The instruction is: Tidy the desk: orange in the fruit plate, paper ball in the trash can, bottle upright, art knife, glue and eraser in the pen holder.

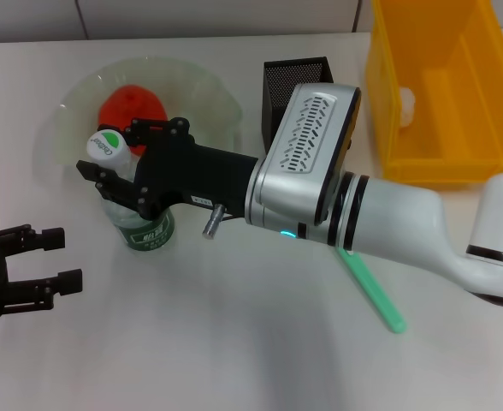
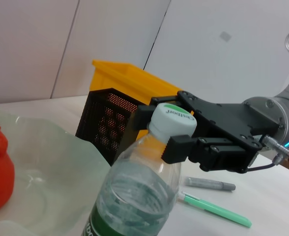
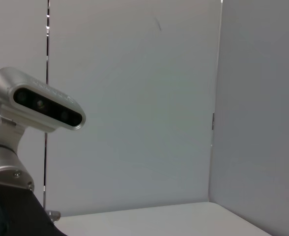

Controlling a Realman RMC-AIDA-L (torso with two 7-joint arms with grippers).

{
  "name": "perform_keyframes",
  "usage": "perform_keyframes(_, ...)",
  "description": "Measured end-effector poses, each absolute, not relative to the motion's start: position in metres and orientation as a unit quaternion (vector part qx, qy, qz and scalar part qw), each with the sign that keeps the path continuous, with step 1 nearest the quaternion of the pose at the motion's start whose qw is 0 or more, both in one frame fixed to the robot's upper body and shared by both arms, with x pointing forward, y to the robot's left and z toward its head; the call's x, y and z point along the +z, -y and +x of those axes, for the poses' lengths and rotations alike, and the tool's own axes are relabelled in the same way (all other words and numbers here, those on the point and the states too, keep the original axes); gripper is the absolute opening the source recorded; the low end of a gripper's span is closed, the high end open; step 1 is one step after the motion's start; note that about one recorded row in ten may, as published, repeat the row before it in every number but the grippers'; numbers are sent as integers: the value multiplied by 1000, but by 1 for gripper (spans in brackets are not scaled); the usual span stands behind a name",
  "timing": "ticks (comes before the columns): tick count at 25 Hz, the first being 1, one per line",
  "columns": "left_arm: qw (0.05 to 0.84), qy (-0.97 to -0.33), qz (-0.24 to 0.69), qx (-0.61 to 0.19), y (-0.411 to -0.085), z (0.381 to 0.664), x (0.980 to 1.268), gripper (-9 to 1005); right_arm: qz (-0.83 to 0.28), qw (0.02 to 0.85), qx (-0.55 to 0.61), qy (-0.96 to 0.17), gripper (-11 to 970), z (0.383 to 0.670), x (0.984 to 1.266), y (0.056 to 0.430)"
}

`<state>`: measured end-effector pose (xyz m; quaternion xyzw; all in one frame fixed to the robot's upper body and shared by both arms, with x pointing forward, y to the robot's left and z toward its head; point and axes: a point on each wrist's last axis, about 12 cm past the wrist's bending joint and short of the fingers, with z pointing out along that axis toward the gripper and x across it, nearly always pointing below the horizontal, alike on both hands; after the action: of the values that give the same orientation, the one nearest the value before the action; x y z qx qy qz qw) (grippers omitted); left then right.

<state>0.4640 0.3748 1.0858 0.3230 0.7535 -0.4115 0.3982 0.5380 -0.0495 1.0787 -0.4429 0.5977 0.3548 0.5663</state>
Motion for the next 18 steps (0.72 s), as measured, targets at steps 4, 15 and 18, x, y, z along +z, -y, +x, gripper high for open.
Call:
perform_keyframes(4, 401, -752, 323, -411, -375, 464, 1086, 832, -445, 563, 355, -598, 485, 537, 1077, 50)
perform_keyframes(15, 405, -751, 322, -411, -375, 465, 1087, 832, -438, 560, 360, -604, 528, 535, 1075, 52)
perform_keyframes(18, 405, -751, 322, -410, -375, 464, 1086, 832, -433, 561, 367, -603, 575, 532, 1075, 52)
